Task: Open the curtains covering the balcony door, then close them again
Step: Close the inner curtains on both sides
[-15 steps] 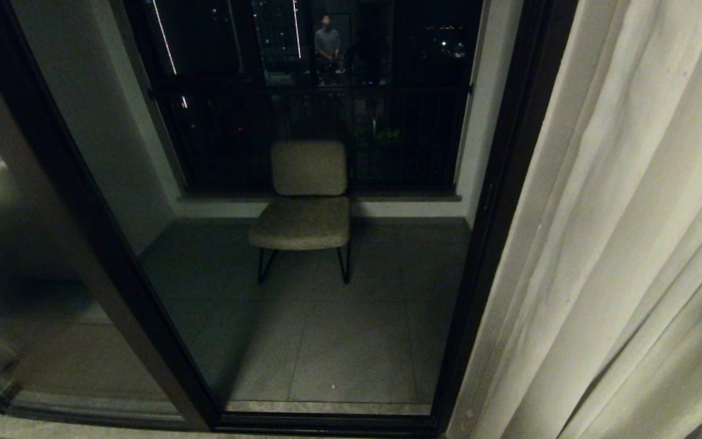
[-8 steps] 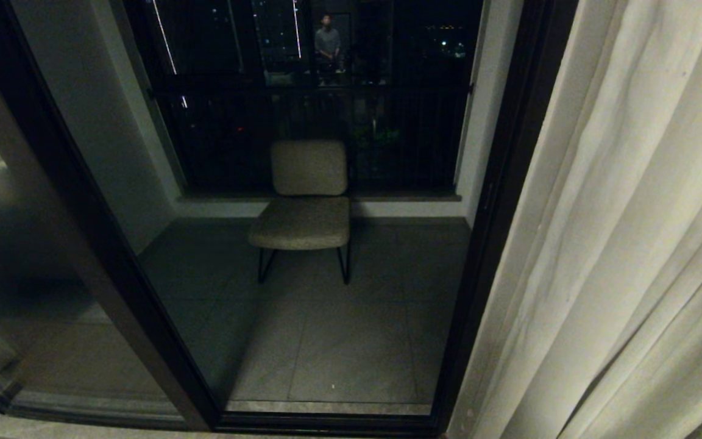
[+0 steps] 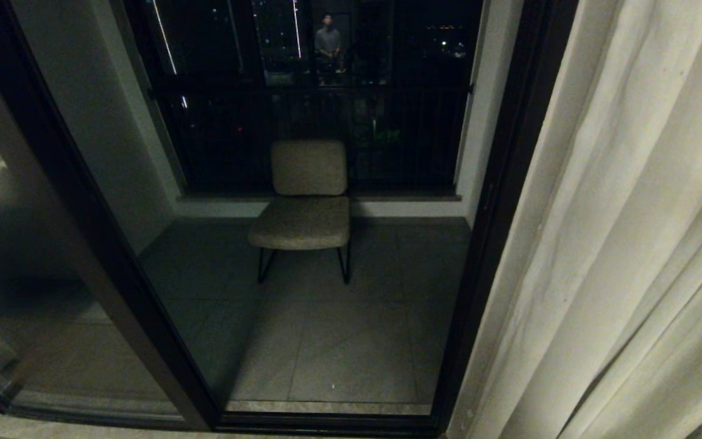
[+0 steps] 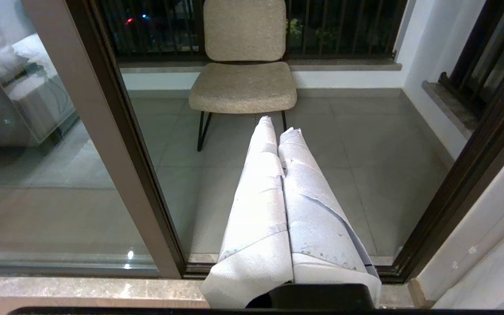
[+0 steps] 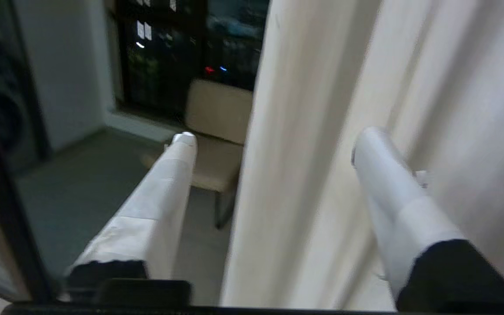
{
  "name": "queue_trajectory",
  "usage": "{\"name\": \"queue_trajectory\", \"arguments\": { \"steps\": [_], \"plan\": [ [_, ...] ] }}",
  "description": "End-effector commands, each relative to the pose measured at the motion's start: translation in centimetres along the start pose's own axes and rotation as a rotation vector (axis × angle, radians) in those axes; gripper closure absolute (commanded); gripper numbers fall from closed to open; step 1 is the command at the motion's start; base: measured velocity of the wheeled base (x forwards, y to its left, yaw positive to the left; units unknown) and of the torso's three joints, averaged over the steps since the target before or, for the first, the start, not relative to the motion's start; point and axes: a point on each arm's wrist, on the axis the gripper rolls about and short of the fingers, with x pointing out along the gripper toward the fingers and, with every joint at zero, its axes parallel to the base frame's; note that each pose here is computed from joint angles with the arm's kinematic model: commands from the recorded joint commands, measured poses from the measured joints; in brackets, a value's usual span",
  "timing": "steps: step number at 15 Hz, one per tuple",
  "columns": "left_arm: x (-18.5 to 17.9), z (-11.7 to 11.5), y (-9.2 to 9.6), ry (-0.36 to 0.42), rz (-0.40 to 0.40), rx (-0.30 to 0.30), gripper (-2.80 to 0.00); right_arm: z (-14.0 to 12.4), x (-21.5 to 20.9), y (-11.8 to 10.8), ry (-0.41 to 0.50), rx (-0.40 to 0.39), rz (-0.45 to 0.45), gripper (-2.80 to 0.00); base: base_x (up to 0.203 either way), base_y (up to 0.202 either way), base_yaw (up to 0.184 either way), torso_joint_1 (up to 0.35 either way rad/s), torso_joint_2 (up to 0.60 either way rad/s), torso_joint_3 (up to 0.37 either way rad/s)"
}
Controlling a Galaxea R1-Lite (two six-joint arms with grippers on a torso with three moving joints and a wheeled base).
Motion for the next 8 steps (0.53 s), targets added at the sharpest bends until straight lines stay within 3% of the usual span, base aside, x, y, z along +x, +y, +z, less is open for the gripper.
{"name": "queue_trajectory", "arguments": {
  "steps": [1, 8],
  "plan": [
    [0.0, 0.0, 0.0, -0.001, 0.0, 0.0, 0.0, 0.3, 2.8, -0.2, 0.026, 0.033, 0.028, -2.8, 0.0, 0.0, 0.0, 0.0, 0.0, 0.0],
    [0.0, 0.0, 0.0, -0.001, 0.0, 0.0, 0.0, 2.2, 7.8, -1.1, -0.046, 0.066, 0.033, -2.8, 0.0, 0.0, 0.0, 0.0, 0.0, 0.0]
  ]
}}
